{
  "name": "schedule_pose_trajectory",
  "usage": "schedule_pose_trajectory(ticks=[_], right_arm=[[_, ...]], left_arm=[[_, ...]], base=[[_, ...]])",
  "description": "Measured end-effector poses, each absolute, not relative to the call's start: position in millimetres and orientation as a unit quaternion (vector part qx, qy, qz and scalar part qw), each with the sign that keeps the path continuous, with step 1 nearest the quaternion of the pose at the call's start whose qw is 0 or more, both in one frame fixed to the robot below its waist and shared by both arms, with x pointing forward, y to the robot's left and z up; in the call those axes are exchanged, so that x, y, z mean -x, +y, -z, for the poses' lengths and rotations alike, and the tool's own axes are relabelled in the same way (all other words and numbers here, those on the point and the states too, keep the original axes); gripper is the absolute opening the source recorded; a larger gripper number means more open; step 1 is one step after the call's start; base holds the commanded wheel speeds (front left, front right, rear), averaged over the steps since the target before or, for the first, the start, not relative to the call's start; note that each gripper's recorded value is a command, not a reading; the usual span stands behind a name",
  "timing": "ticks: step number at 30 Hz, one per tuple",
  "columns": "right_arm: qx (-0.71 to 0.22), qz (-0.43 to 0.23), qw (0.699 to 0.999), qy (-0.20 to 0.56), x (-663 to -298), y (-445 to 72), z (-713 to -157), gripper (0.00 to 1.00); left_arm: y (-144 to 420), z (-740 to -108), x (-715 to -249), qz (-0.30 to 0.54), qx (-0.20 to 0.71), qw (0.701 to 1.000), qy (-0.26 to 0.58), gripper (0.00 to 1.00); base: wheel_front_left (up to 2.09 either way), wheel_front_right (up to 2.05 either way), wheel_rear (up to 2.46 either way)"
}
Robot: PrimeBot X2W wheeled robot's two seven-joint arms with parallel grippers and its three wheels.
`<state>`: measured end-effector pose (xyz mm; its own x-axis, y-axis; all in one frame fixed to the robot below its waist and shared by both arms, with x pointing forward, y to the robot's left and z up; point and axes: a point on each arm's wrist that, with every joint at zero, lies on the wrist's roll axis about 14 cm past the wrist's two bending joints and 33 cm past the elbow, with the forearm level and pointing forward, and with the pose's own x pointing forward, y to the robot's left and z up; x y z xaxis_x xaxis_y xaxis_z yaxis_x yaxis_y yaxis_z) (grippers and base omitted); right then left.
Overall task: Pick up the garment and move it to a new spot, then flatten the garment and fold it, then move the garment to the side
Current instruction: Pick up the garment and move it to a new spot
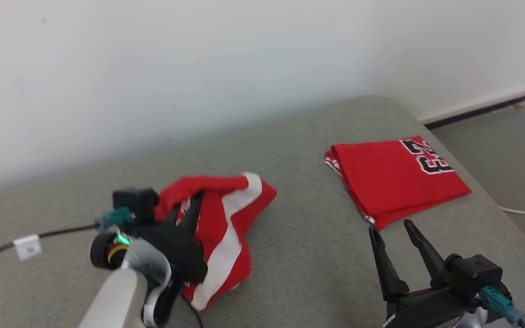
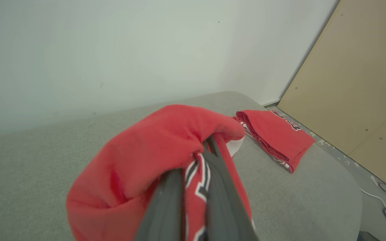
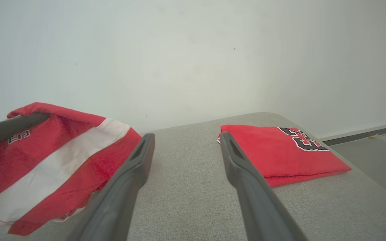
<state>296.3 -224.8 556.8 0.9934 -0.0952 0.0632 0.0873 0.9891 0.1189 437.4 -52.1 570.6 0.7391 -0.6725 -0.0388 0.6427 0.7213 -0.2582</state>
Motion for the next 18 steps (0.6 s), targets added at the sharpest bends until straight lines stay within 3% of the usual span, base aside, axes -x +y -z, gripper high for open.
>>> schedule_pose_trajectory(ticks=[3, 4, 5, 12, 18], right_arm=[[-0.060, 0.064, 0.996, -0.030, -289.4, -234.1, -552.7, 1.00], [-0.062, 0.070, 0.995, -0.029, -287.8, -236.8, -551.5, 1.00], [-0.063, 0.075, 0.995, -0.026, -286.3, -239.3, -549.1, 1.00], [-0.064, 0.077, 0.995, -0.012, -292.9, -240.9, -541.1, 1.00], [-0.067, 0.057, 0.996, 0.000, -302.4, -230.3, -534.0, 1.00]], left_arm=[[-68.0, -529.6, -428.8, 0.370, 0.084, 0.919, 0.108, 0.00], [-72.4, -516.2, -425.0, 0.377, 0.067, 0.916, 0.121, 0.21], [-75.0, -502.5, -421.2, 0.380, 0.060, 0.913, 0.136, 1.00], [-77.7, -451.2, -399.3, 0.388, 0.055, 0.900, 0.193, 1.00], [-60.6, -461.5, -390.6, 0.376, 0.081, 0.910, 0.156, 1.00]], base=[[0.00, 0.00, 0.00], [0.00, 0.00, 0.00], [0.00, 0.00, 0.00], [0.00, 0.00, 0.00], [0.00, 0.00, 0.00]])
